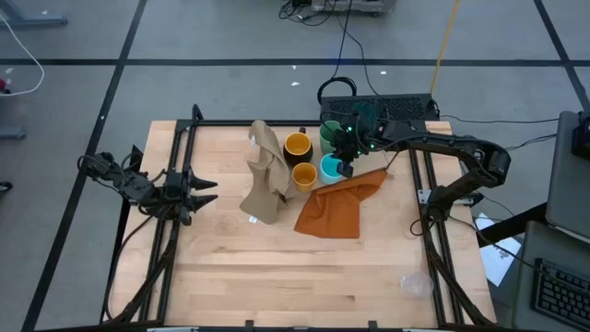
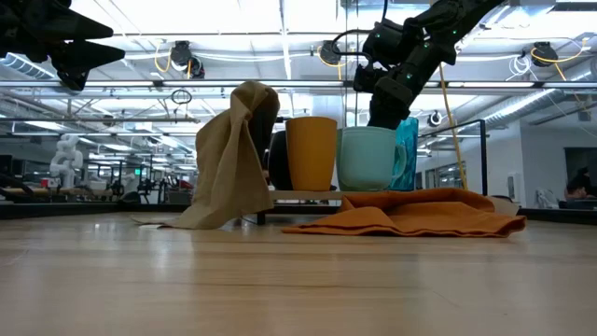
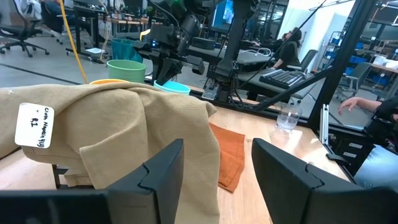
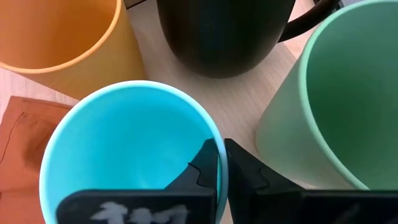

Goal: Stack small to large cups/mugs on shelf
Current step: Put the light blue mug on the shelf

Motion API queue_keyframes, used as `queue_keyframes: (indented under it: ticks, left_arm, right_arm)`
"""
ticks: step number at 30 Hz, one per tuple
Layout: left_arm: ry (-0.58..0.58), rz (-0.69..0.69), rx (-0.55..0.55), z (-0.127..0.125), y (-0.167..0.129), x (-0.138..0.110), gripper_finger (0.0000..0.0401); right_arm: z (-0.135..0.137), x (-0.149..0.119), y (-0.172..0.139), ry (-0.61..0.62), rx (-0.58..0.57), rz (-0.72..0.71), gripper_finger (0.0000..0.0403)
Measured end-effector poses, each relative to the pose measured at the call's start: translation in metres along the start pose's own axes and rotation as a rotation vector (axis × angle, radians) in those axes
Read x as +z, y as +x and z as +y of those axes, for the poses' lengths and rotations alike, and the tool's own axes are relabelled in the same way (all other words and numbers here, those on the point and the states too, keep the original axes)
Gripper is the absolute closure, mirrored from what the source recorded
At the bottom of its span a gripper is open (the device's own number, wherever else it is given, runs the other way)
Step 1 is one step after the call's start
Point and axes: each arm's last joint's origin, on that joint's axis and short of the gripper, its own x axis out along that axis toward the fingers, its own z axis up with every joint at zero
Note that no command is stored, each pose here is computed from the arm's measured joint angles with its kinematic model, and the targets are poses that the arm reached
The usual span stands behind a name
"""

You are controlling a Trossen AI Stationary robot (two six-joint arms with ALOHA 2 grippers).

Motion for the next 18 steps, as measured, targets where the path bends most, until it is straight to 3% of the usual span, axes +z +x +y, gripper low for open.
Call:
queue_keyframes:
  ticks: [9, 18]
  left_arm:
    - [0.007, 0.01, 0.002, 0.0003, 0.0, -0.0012, 0.021]
    - [0.009, 0.018, 0.004, 0.0005, 0.0, -0.0021, 0.021]
  right_arm:
    - [0.0001, 0.0003, 0.0, -0.001, 0.0, -0.003, 0.0394]
    - [0.0, 0.0004, 0.0, 0.01, 0.0, -0.004, 0.034]
